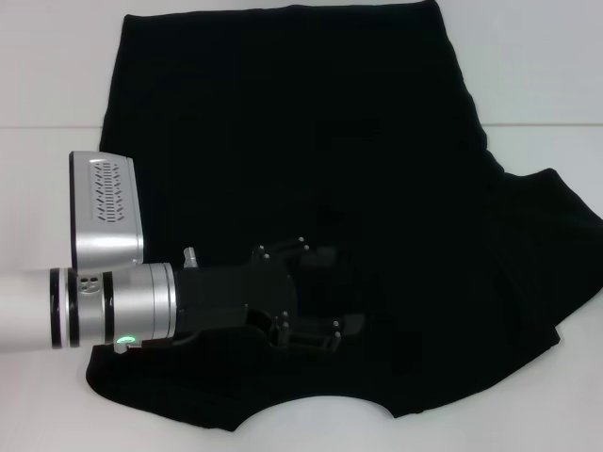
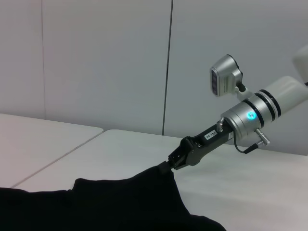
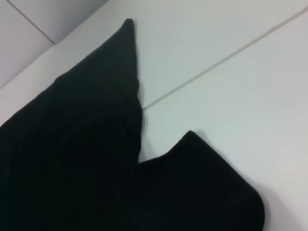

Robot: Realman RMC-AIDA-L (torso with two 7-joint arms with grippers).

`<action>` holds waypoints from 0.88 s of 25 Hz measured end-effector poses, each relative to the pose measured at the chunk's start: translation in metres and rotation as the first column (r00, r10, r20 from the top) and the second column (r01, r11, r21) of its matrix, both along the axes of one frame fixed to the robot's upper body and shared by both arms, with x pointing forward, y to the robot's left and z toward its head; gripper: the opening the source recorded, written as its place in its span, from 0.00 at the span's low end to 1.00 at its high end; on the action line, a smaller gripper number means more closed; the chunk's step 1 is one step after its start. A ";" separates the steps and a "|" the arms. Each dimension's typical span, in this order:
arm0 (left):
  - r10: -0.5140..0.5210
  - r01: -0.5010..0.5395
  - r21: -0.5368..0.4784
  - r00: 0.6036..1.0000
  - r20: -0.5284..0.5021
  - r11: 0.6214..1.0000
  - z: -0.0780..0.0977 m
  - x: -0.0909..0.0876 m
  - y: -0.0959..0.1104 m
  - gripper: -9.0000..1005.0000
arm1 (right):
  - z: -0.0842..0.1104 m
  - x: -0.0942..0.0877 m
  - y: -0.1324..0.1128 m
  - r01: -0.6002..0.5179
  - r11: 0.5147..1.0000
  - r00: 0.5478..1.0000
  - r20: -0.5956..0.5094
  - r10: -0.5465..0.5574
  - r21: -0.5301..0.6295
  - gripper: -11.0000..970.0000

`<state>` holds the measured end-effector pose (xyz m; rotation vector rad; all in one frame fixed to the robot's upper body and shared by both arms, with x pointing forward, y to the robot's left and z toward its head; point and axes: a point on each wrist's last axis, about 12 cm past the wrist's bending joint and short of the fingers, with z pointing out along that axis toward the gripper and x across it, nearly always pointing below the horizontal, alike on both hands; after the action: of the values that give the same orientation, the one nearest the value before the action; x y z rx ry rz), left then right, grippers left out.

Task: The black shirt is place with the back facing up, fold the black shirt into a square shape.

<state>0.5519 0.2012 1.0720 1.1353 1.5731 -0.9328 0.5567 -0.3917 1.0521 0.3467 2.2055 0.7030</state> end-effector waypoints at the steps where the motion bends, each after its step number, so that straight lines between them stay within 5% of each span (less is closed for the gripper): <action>1: 0.000 0.000 0.000 1.000 0.000 1.000 0.000 0.000 0.000 0.94 | 0.000 0.000 0.000 0.000 1.000 1.000 0.003 0.000 -0.004 0.03; 22: 0.002 -0.002 -0.001 1.000 -0.003 1.000 0.000 0.000 0.000 0.94 | 0.000 0.007 -0.004 0.045 0.997 0.999 0.019 -0.044 -0.056 0.03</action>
<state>0.5519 0.2012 1.0720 1.1315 1.5756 -0.9344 0.5633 -0.3959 1.0519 0.3585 2.1891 0.6157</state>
